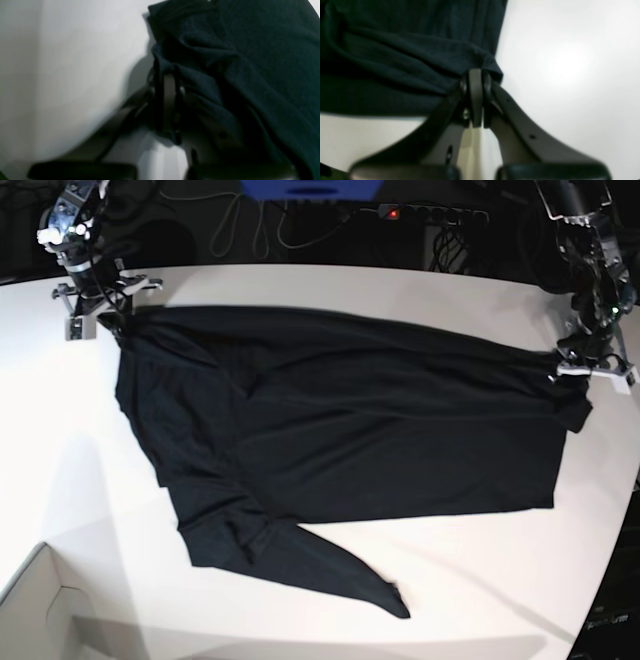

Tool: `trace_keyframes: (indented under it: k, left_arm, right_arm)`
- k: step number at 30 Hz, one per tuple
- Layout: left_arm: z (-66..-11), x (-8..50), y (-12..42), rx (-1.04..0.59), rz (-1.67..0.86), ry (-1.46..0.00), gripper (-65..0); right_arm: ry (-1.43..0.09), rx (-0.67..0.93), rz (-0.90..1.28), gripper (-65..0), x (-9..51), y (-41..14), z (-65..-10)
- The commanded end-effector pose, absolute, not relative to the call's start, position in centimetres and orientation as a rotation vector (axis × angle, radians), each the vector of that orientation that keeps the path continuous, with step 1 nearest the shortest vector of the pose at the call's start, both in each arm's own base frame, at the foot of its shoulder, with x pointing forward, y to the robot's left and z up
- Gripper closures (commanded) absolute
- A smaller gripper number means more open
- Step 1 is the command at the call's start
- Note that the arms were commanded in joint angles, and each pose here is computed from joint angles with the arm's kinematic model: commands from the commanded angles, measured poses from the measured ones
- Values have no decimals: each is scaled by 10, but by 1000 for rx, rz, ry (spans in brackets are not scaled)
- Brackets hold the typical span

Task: Layout the t-shirt on the table in an organized manner, then fold the t-shirt properly
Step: 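Stretch the shirt edge taut between both grippers, then open the right gripper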

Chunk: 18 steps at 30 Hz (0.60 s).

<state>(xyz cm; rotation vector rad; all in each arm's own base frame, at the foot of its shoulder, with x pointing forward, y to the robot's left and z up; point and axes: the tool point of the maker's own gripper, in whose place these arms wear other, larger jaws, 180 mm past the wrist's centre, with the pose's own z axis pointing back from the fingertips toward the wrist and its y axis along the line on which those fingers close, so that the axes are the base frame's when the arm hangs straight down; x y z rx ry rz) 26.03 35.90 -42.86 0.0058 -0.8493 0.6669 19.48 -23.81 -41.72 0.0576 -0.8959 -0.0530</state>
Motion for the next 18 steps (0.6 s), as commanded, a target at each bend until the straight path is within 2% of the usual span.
trace_keyframes:
  k: [1, 18]
  left_arm:
    - [-429, 254, 362, 23, 659, -819, 0]
    - [-420, 243, 362, 44, 619, -829, 0]
  right_arm:
    - [-944, 57, -49, 0, 200, -239, -406]
    - [-923, 56, -50, 0, 193, -240, -410]
